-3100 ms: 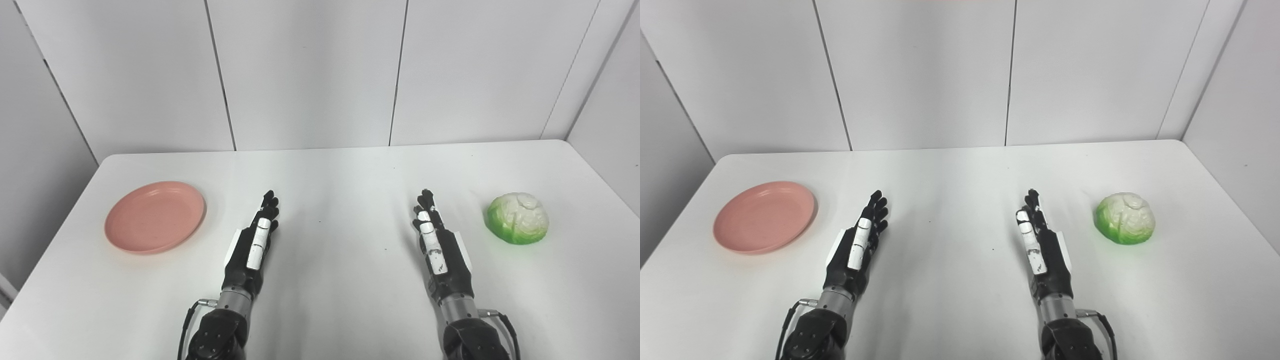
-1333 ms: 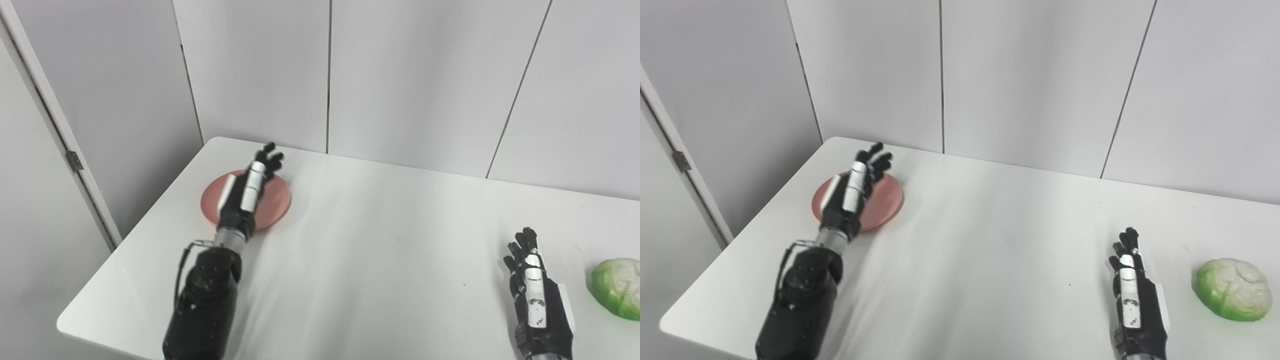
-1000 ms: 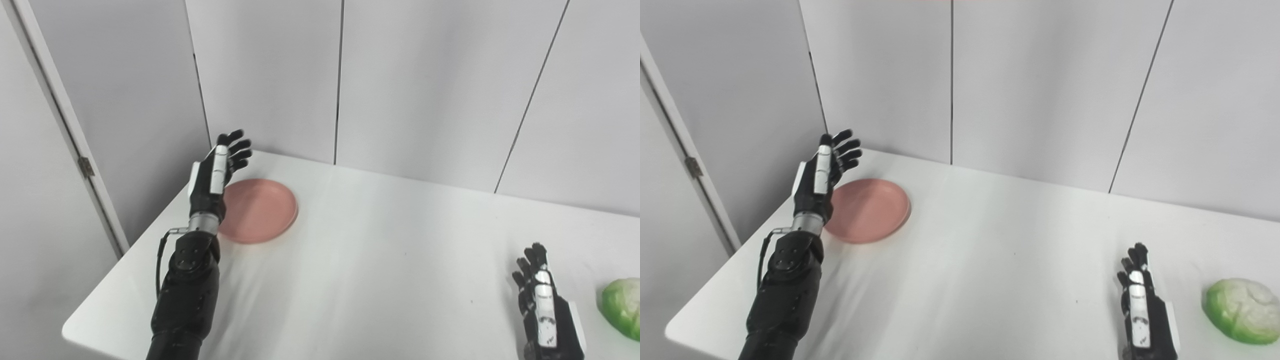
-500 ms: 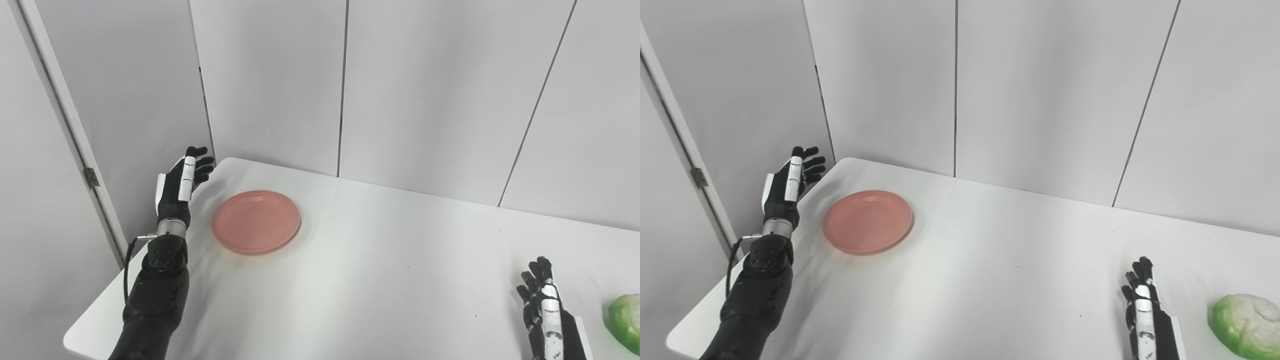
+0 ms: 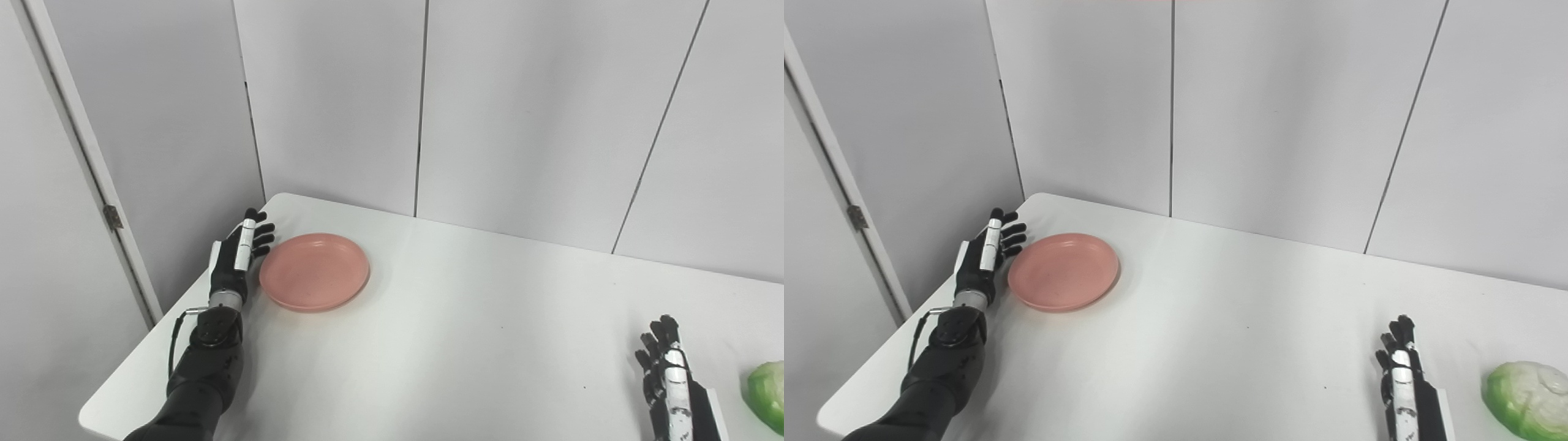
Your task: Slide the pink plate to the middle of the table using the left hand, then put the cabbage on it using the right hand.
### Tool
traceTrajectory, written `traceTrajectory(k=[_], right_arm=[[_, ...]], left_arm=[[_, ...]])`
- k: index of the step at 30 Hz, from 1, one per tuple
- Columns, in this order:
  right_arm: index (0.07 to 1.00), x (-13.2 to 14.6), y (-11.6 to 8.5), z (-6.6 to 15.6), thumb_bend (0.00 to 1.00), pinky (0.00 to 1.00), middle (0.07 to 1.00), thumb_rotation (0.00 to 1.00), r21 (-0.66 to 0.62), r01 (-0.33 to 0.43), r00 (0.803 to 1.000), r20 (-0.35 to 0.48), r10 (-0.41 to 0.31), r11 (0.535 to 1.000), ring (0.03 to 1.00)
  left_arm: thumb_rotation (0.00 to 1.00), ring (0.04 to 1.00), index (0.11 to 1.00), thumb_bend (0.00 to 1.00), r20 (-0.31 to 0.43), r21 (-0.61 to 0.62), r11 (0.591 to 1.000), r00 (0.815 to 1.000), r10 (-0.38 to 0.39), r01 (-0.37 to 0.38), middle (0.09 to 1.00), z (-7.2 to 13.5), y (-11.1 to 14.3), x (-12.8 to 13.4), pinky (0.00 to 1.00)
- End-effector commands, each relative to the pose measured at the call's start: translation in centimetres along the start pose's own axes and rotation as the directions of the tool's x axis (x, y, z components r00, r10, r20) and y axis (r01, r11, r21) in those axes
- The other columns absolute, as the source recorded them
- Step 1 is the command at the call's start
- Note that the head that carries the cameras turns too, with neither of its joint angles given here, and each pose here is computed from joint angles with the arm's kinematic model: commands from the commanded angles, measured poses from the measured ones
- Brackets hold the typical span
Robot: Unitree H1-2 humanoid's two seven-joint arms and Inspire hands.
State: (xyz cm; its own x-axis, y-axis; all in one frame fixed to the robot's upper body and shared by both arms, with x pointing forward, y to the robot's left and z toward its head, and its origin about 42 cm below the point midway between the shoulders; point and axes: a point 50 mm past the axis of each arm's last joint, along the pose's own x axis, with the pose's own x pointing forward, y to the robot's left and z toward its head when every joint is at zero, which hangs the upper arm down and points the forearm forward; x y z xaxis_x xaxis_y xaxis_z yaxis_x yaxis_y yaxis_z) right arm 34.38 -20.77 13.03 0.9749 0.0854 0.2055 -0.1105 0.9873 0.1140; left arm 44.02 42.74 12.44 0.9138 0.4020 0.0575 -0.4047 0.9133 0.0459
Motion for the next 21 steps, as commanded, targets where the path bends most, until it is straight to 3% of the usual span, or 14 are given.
traceTrajectory(k=[1,11,17,21], right_arm=[[1.0,-1.1,-0.6,-0.5,0.55,1.0,1.0,0.94,-0.006,0.01,1.0,0.004,-0.01,1.0,1.0],[1.0,-1.1,-0.4,-0.2,0.55,1.0,1.0,0.94,-0.005,0.009,1.0,0.008,-0.009,1.0,1.0],[1.0,-1.0,-0.3,-0.4,0.55,1.0,1.0,0.93,-0.004,0.012,1.0,0.012,-0.012,1.0,1.0],[1.0,-0.8,-0.3,-0.6,0.58,1.0,1.0,0.92,-0.014,0.002,1.0,0.007,-0.002,1.0,1.0]], left_arm=[[1.0,0.785,0.766,0.84,0.093,-0.021,0.999,0.995,-0.026,0.028,0.772,3.1,-0.6,2.0,0.8],[1.0,0.813,0.793,0.85,0.05,-0.048,0.993,0.994,-0.102,0.104,0.795,1.4,-2.6,1.2,0.88],[1.0,0.81,0.791,0.88,0.073,-0.114,0.979,0.984,-0.16,0.168,0.795,1.5,-4.5,0.5,0.81],[1.0,0.806,0.796,0.88,0.105,-0.137,0.963,0.97,-0.218,0.231,0.797,2.2,-6.6,-0.5,0.82]])
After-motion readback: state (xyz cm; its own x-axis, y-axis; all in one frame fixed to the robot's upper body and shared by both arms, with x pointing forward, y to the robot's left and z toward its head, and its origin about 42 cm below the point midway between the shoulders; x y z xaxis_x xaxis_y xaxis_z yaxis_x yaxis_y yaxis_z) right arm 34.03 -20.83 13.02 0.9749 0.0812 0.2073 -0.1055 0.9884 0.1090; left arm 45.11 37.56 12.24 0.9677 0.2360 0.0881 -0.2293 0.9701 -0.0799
